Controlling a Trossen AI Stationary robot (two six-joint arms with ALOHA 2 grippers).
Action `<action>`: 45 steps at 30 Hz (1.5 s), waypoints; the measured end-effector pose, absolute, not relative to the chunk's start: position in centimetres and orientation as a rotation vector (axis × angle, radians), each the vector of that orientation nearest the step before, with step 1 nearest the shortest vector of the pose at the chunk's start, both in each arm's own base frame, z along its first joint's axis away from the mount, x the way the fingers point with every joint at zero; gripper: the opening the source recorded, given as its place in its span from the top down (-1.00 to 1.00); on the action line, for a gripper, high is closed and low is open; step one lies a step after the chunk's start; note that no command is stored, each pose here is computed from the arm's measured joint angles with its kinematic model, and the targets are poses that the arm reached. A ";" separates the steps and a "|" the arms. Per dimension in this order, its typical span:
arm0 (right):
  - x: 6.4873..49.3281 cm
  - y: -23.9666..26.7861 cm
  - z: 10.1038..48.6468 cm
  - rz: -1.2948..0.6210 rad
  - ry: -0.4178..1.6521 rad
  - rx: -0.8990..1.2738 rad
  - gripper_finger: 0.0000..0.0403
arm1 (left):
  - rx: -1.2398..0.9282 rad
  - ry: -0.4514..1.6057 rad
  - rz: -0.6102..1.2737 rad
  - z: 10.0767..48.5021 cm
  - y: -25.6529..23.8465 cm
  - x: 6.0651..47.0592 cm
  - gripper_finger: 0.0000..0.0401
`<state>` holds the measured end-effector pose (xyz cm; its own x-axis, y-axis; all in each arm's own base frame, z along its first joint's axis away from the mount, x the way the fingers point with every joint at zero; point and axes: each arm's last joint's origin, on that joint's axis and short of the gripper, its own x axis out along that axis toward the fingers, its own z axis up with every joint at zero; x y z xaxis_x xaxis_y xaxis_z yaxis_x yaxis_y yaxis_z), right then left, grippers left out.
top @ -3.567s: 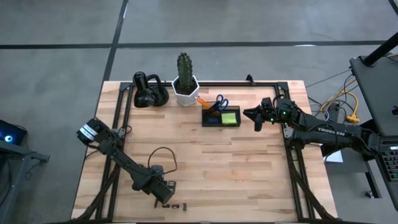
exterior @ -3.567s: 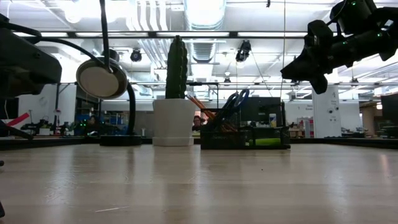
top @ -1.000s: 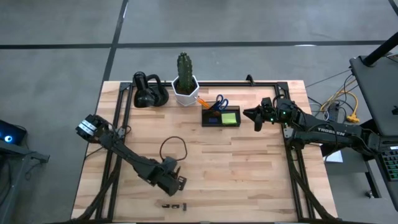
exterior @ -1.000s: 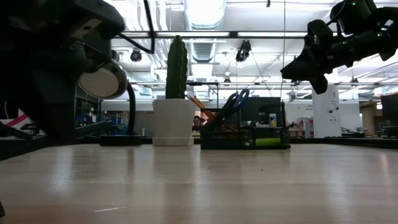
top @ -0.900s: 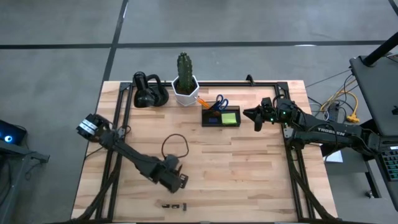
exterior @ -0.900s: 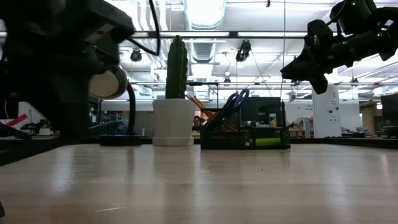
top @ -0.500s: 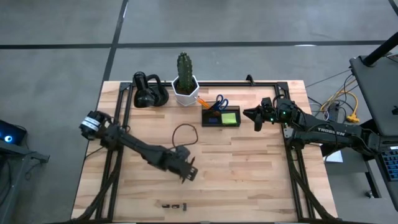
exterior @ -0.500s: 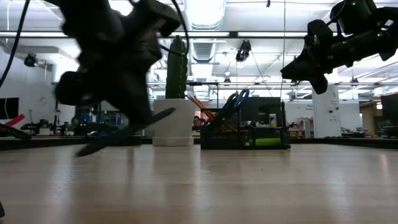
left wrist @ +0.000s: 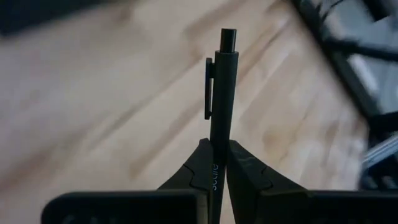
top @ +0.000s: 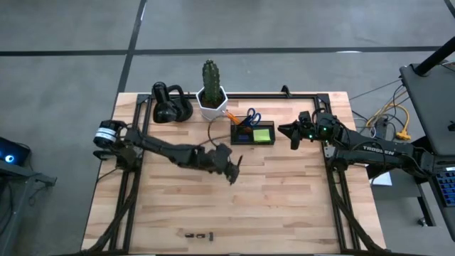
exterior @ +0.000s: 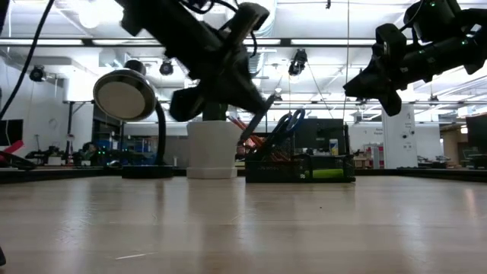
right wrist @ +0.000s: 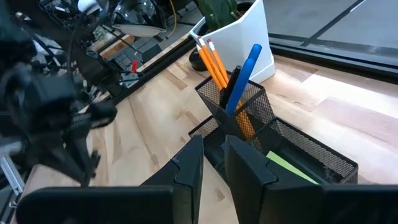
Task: Pick and place office supplies into organizer
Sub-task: Put the pen into the left section of the desk organizer
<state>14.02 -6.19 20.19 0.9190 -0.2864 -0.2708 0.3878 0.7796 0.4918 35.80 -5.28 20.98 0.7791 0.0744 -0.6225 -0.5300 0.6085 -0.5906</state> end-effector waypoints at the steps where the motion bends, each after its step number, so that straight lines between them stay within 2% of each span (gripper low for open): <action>1: 14.0 -6.2 20.2 -0.367 0.186 0.570 0.72 | -0.847 0.565 0.359 21.4 -4.7 35.9 0.96; 12: 14.0 -6.2 20.2 -0.370 0.181 0.594 0.72 | -0.716 0.300 0.321 26.6 1.9 35.6 0.96; 22: 14.1 -6.2 20.1 -0.371 0.187 0.590 0.72 | -0.396 0.183 0.390 30.0 5.7 35.7 0.96; 32: 14.3 -6.3 21.0 -0.350 0.093 0.562 0.72 | -0.113 0.159 0.582 30.9 7.8 35.8 0.96; 36: 14.3 -6.3 21.3 -0.343 0.070 0.537 0.72 | -0.072 0.121 0.585 31.1 8.1 36.0 0.96; 45: 14.3 -6.4 21.3 -0.367 0.067 0.514 0.72 | -0.027 0.169 0.608 29.5 9.0 36.8 0.96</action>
